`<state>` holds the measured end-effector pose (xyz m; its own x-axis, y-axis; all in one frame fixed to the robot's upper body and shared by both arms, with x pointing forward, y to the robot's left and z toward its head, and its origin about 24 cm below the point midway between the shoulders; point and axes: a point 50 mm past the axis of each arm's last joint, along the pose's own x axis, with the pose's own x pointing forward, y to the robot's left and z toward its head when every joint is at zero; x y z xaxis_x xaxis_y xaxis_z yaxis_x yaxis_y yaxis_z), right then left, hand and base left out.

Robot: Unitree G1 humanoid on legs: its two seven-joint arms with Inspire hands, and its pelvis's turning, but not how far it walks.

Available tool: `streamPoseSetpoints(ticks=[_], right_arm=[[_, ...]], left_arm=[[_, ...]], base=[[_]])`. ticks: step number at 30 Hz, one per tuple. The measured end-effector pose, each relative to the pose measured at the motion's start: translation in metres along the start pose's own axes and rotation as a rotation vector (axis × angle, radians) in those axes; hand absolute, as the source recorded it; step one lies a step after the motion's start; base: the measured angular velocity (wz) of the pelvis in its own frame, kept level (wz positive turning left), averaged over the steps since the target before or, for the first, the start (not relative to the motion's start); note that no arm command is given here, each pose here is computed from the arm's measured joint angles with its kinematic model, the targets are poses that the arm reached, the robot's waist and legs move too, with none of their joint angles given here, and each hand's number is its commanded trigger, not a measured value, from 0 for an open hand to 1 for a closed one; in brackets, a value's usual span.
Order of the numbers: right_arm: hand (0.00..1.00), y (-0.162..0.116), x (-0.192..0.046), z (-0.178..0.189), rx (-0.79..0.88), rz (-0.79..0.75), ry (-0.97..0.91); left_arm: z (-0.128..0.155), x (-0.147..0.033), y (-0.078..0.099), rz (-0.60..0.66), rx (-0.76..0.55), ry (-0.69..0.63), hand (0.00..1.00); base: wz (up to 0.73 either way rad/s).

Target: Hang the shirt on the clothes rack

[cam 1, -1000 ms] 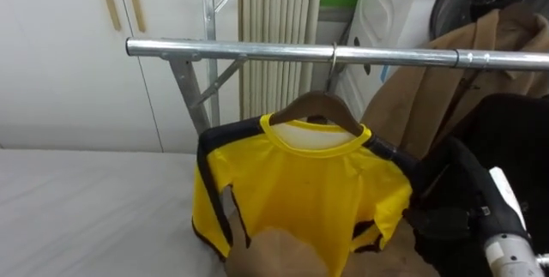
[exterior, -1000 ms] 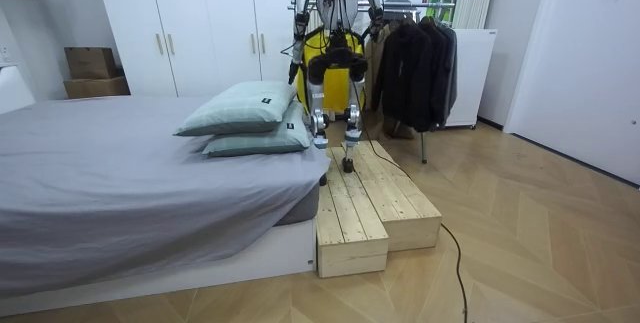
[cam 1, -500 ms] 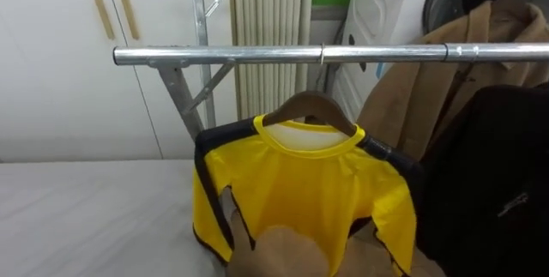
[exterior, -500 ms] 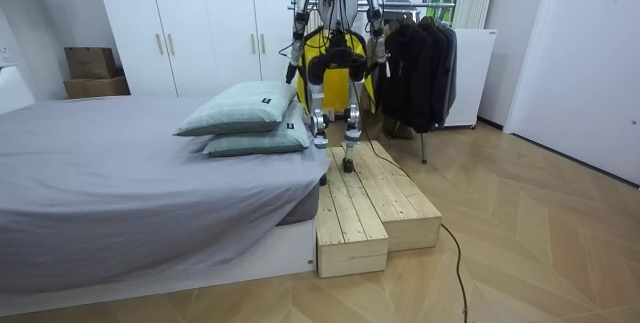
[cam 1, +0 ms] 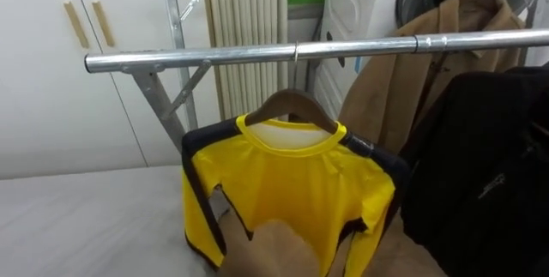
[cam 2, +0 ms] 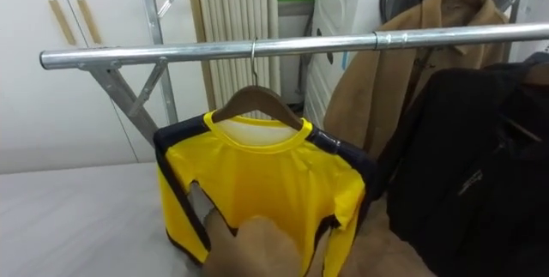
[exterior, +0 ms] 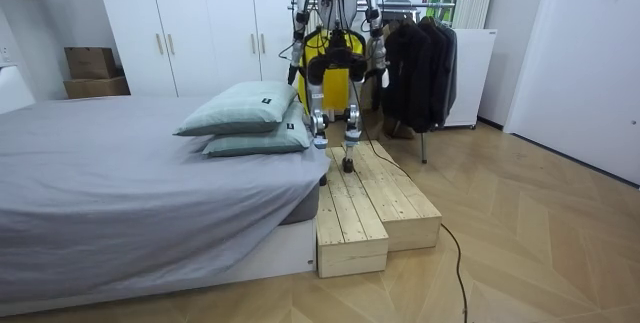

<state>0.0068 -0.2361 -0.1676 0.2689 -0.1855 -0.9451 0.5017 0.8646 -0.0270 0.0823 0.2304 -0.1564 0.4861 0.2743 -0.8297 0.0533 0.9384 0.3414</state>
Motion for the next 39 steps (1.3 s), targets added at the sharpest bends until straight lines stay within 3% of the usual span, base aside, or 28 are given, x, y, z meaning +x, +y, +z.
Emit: streamPoseSetpoints(ticks=[39], right_arm=[[0.00, 0.0013, 0.0040, 0.0041, -0.005, 0.022, 0.107]], left_arm=[[-0.0028, 0.0016, 0.0022, -0.045, -0.007, 0.057, 0.00]], base=[[0.00]])
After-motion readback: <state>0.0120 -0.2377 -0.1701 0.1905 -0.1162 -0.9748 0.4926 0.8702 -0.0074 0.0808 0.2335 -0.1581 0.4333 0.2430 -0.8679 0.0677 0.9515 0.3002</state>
